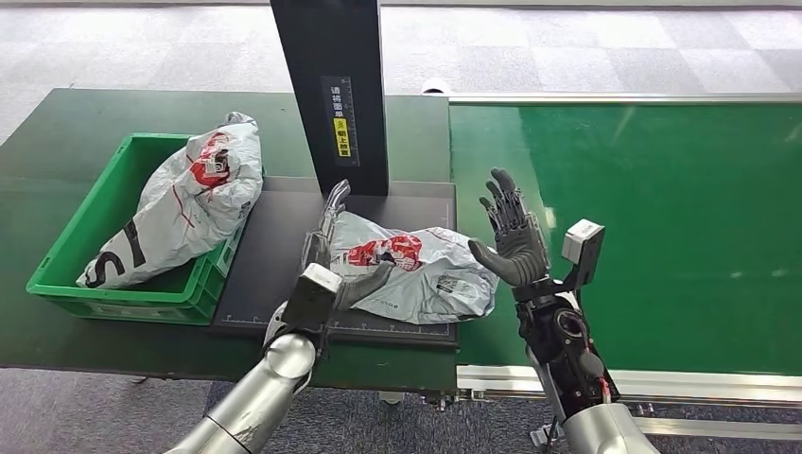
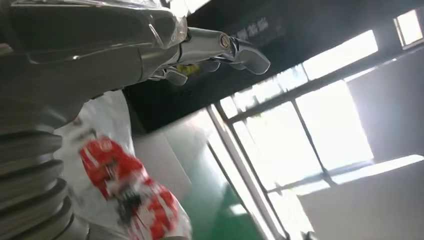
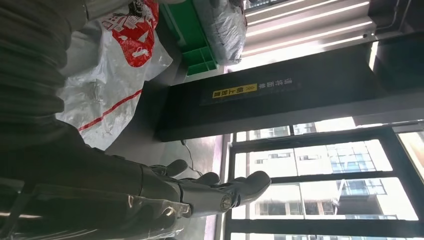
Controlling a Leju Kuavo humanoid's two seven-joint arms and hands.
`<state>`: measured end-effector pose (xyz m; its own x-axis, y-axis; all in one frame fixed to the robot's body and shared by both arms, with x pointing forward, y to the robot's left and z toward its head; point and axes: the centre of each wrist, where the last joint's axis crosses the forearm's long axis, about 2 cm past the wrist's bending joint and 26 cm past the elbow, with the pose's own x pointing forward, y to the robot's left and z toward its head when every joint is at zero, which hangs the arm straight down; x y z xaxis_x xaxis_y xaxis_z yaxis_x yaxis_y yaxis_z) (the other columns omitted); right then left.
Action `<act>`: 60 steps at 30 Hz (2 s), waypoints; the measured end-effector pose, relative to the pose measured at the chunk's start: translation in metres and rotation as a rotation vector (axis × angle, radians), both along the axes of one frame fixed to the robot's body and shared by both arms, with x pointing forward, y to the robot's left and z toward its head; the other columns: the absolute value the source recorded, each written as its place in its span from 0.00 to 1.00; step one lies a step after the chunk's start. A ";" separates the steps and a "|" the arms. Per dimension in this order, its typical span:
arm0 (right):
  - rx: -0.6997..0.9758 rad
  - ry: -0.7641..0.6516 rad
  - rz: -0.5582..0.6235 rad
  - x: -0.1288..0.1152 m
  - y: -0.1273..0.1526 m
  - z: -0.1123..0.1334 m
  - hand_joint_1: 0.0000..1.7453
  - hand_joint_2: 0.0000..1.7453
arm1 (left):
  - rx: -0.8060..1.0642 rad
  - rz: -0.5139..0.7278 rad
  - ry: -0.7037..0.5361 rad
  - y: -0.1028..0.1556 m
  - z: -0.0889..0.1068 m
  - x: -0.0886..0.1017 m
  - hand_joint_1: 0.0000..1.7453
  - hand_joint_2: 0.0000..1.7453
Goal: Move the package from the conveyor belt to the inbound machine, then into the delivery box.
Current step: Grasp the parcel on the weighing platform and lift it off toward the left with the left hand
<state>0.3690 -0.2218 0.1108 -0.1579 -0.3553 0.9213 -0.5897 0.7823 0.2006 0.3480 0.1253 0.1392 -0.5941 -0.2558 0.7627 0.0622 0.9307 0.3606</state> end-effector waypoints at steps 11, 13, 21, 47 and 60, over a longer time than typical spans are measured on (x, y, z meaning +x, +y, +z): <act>0.054 0.009 -0.046 -0.017 -0.016 -0.010 0.00 1.00 | 0.649 -0.031 0.126 -0.011 -0.029 -0.010 0.00 1.00; 0.057 0.009 -0.048 -0.017 -0.018 -0.010 0.00 1.00 | 0.687 -0.052 0.144 -0.011 -0.033 -0.011 0.00 1.00; 0.048 0.011 -0.038 -0.018 -0.019 -0.012 0.00 1.00 | 0.829 -0.122 0.228 -0.010 -0.042 -0.012 0.54 1.00; 0.077 0.081 -0.089 -0.024 -0.028 -0.023 0.00 1.00 | 0.323 0.004 -0.172 -0.002 -0.009 -0.007 1.00 1.00; 0.099 0.102 -0.122 -0.027 -0.030 -0.027 0.00 1.00 | 0.073 0.193 -0.466 0.012 0.038 -0.010 1.00 1.00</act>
<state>0.3419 -0.2514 0.0841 -0.1131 -0.4290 0.8962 -0.4648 0.8201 0.3339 0.3376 0.1377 0.1771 -0.8035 -0.4373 0.4041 -0.2915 0.8807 0.3734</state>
